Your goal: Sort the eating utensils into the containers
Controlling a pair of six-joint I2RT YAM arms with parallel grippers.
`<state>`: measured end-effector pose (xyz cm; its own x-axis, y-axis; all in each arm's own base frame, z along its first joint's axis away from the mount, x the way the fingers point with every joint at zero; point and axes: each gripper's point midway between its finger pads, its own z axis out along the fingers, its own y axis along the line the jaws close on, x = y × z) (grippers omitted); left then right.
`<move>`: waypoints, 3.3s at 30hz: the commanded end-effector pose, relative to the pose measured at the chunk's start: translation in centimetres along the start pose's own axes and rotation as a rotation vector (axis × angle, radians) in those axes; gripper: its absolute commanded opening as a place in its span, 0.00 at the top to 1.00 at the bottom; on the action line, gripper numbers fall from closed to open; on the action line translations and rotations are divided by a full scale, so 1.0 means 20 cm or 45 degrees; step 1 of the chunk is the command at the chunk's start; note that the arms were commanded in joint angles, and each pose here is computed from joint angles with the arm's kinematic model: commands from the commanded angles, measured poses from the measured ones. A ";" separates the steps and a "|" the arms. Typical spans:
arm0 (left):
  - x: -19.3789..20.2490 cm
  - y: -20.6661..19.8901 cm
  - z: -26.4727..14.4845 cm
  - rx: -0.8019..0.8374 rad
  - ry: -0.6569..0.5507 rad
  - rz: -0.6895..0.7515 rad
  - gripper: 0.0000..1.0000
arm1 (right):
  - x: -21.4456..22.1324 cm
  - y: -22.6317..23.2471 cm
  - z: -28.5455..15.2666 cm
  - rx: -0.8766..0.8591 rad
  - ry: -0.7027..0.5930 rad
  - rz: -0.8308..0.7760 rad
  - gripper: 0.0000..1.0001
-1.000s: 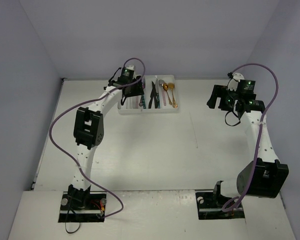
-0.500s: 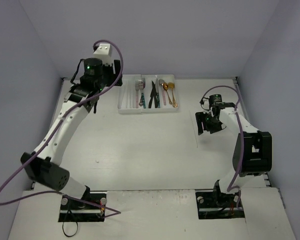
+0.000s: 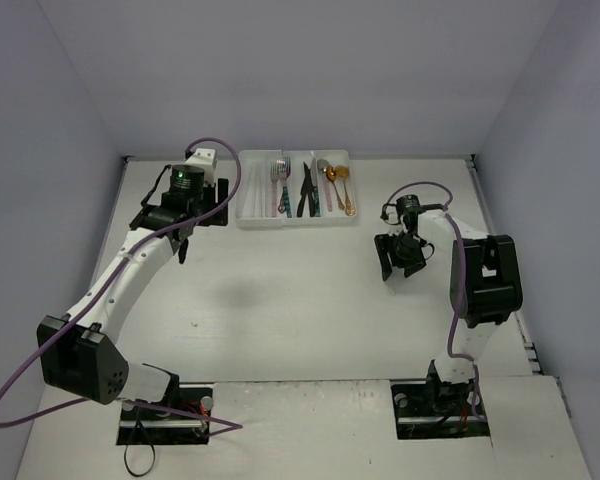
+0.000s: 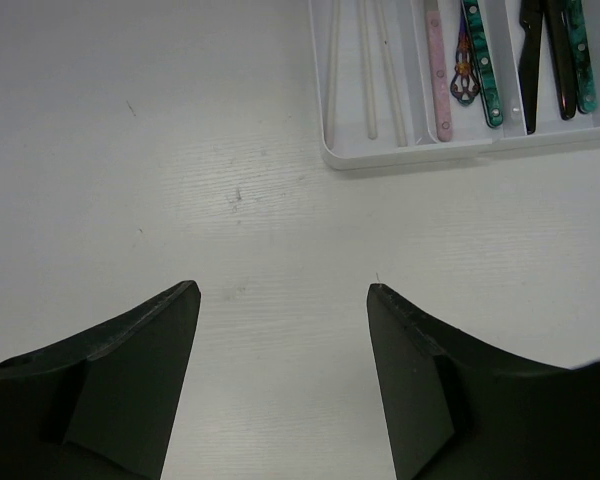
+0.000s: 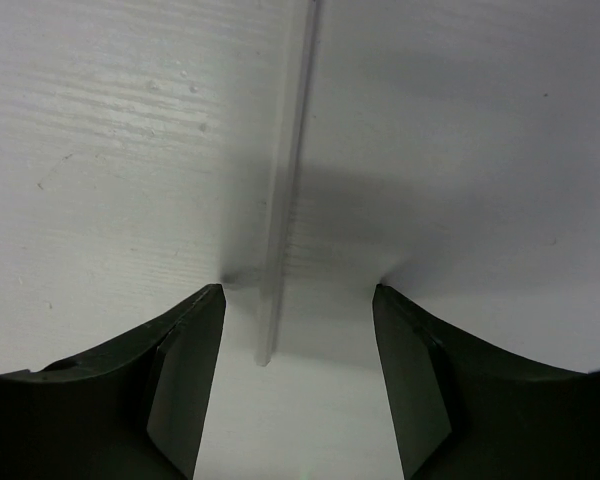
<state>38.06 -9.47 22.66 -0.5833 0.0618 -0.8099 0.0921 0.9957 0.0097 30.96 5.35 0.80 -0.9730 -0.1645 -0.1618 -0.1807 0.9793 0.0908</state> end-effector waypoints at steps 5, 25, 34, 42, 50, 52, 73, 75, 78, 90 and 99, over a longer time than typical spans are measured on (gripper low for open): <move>-0.18 0.04 -0.05 -0.026 -0.146 -0.063 0.36 | 0.03 -0.06 0.12 0.120 0.106 -0.010 0.80; -0.19 -0.07 -0.03 0.297 -0.136 -0.257 0.27 | -0.48 -0.05 -0.52 -0.135 -0.476 0.040 1.00; -0.30 -0.47 -0.15 0.963 -0.235 -0.550 0.27 | -0.80 0.63 -1.10 -0.594 -0.899 -0.309 1.00; -0.44 -0.62 -0.27 1.139 -0.340 -0.533 0.27 | -0.68 1.29 -1.20 -0.930 -0.908 -0.555 1.00; -0.45 -0.73 -0.30 1.260 -0.402 -0.487 0.28 | -0.60 1.54 -1.18 -1.042 -0.853 -0.630 1.00; -0.45 -0.74 -0.30 1.267 -0.407 -0.487 0.29 | -0.59 1.56 -1.16 -1.065 -0.830 -0.630 1.00; -0.49 -0.57 -0.06 0.987 -0.361 -0.332 1.00 | -0.71 1.33 -1.19 -0.996 -0.898 -0.513 0.10; -0.50 -0.50 0.04 0.823 -0.269 -0.223 1.00 | -0.76 1.18 -1.19 -0.932 -0.932 -0.442 0.09; -0.56 -0.38 0.21 0.605 -0.211 -0.077 1.00 | -0.78 0.97 -1.20 -0.815 -0.996 -0.364 0.08; -0.63 -0.30 0.81 0.404 -0.120 0.026 1.00 | -0.69 0.74 -1.30 -0.623 -1.134 -0.320 0.07; -0.52 -0.29 1.01 0.389 -0.066 -0.001 1.00 | -0.68 0.70 -1.27 -0.609 -1.122 -0.296 0.07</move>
<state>57.87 -18.06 12.47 -0.6741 0.0764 -0.7347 0.3200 0.9266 -0.1973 37.56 18.65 27.12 -0.5635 -0.0237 -0.8258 -0.5550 0.7514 0.3570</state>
